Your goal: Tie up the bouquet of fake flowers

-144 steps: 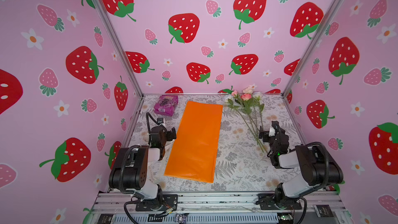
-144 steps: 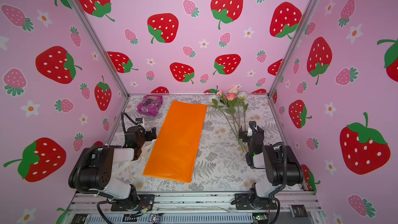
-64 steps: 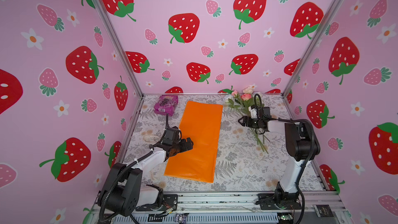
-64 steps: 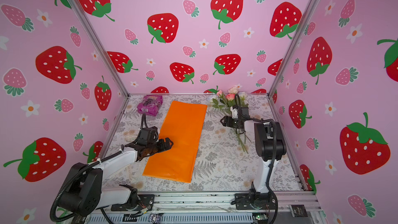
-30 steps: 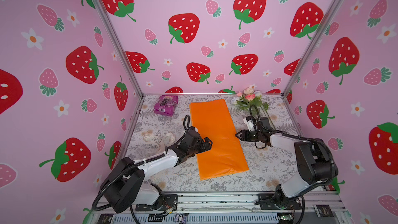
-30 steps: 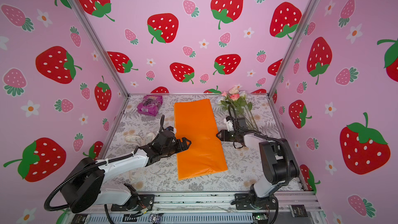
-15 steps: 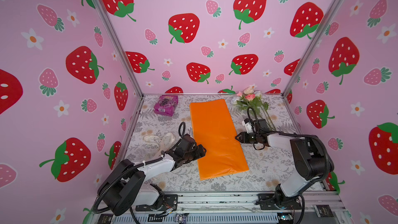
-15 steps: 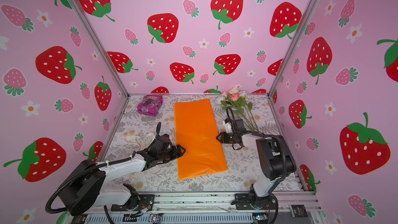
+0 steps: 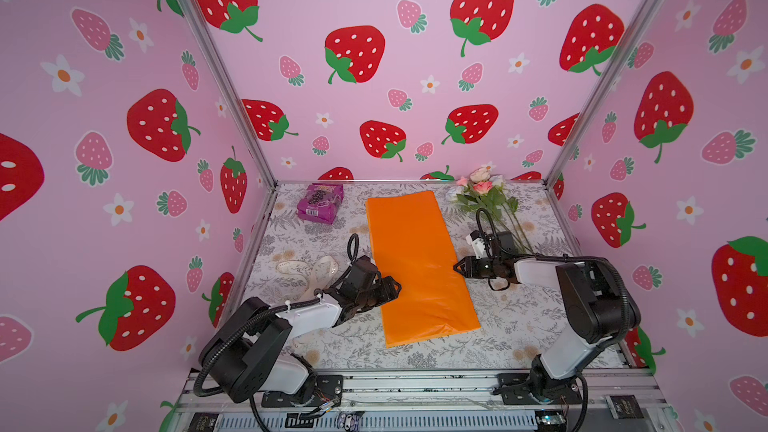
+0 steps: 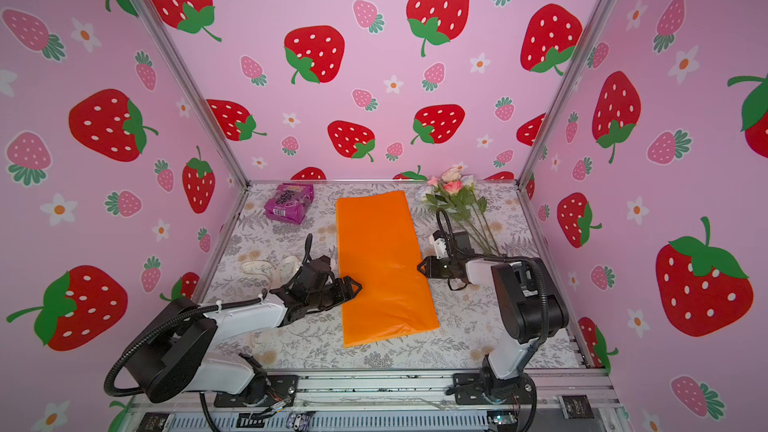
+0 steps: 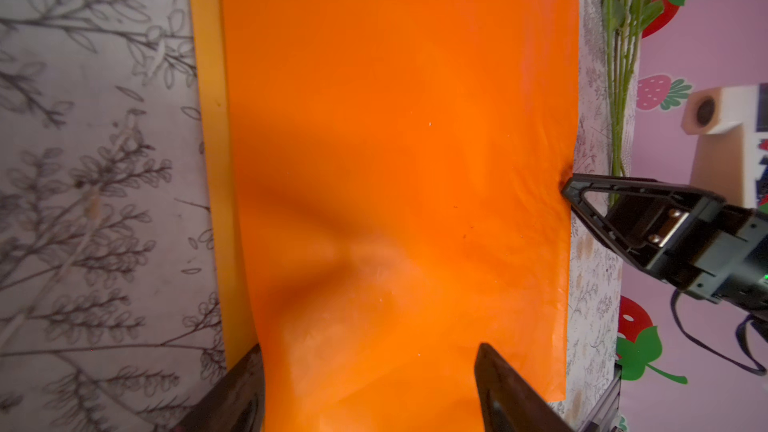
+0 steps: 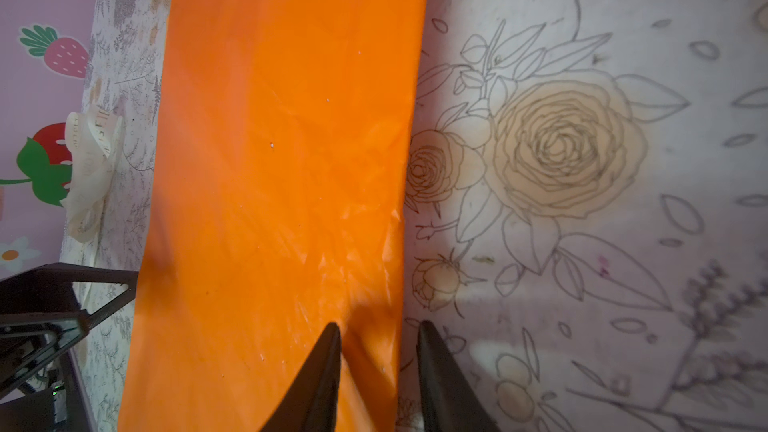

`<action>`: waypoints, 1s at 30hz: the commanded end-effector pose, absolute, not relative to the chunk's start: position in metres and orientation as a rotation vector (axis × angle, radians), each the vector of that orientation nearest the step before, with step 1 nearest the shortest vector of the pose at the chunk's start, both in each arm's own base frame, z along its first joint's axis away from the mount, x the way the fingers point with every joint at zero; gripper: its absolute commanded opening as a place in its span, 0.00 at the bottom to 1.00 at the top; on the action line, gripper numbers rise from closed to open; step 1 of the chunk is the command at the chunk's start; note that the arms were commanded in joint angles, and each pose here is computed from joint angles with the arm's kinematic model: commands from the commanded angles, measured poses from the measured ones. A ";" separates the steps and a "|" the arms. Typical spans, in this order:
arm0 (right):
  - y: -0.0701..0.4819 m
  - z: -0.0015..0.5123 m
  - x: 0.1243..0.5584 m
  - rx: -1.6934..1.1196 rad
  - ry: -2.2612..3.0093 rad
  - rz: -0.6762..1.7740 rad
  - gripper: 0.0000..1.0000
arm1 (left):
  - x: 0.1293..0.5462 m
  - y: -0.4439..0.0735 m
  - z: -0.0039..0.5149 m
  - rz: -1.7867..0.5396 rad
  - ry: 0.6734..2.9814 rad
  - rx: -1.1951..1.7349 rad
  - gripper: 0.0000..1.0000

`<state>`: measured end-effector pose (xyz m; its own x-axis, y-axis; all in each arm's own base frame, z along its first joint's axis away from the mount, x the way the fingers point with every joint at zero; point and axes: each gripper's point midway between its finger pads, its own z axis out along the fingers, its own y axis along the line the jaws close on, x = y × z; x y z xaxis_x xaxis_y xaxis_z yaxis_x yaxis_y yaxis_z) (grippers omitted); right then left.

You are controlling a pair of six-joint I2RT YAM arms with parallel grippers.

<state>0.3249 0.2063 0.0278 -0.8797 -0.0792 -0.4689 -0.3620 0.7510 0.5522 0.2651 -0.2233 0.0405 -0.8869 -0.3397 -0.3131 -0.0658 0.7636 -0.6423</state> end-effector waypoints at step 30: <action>0.181 0.077 0.330 -0.337 2.423 0.691 0.49 | 0.283 -0.260 0.107 -1.315 2.350 -0.365 0.00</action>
<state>0.3274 0.1966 0.0479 -0.8476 -0.0798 -0.5245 -0.3755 0.7887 0.4868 0.2740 -0.2509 0.0721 -0.8824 -0.4250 -0.2016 -0.0807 0.5590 -0.8252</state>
